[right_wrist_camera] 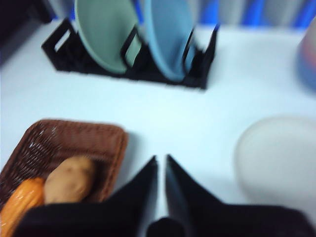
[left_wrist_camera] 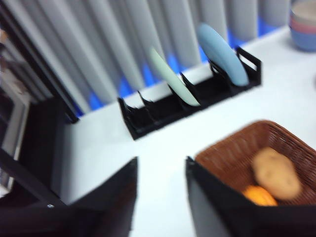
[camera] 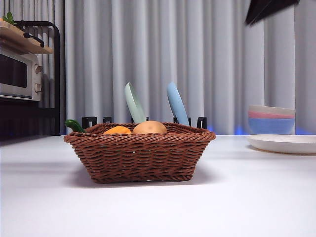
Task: Pick up the basket,pick up the corn from the table,pick up the potato from the table,pick up the cucumber from the table,put all items into the basket
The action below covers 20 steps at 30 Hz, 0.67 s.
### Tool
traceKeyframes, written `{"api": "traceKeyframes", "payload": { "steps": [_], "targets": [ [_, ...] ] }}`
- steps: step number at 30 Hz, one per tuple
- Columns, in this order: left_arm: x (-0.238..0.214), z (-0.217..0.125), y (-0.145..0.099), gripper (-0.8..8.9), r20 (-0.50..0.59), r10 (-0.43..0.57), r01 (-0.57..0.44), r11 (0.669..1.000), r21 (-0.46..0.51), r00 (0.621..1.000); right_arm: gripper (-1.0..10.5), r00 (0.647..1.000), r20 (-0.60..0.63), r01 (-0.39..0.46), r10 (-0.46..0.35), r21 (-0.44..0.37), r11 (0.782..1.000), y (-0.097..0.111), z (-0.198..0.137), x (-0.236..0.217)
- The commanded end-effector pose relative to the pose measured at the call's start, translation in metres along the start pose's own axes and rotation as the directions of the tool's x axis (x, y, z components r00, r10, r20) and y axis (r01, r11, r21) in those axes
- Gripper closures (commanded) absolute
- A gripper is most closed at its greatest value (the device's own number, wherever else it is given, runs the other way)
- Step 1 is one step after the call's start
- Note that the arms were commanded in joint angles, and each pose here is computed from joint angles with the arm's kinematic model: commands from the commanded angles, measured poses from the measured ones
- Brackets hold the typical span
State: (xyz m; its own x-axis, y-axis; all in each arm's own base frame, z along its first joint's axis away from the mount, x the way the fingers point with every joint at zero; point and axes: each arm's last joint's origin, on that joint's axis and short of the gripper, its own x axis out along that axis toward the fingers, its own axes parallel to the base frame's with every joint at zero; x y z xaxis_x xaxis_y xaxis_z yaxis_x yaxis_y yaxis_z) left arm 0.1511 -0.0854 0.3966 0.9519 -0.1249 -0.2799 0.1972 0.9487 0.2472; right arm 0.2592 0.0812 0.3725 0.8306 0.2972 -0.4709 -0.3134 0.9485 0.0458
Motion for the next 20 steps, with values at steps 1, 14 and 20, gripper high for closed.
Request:
{"api": "traceKeyframes", "payload": {
  "steps": [1, 14, 20],
  "targets": [
    [-0.001, -0.023, 0.006, 8.22, 0.07, 0.057, -0.056, 0.998, -0.009, 0.996, 9.6, 0.998, 0.058, 0.021, -0.017, -0.063, 0.998, 0.001, -0.004, -0.017],
    [-0.04, -0.115, 0.022, 8.22, 0.157, 0.086, -0.062, 0.987, -0.147, 0.984, 9.6, 0.953, 0.298, 0.074, -0.057, -0.047, 0.996, -0.002, -0.108, -0.071],
    [-0.049, -0.116, 0.023, 8.18, 0.212, 0.074, -0.031, 0.98, -0.196, 0.974, 9.6, 0.97, 0.235, 0.055, -0.065, 0.048, 0.997, -0.003, -0.124, -0.075]
  ]
}}
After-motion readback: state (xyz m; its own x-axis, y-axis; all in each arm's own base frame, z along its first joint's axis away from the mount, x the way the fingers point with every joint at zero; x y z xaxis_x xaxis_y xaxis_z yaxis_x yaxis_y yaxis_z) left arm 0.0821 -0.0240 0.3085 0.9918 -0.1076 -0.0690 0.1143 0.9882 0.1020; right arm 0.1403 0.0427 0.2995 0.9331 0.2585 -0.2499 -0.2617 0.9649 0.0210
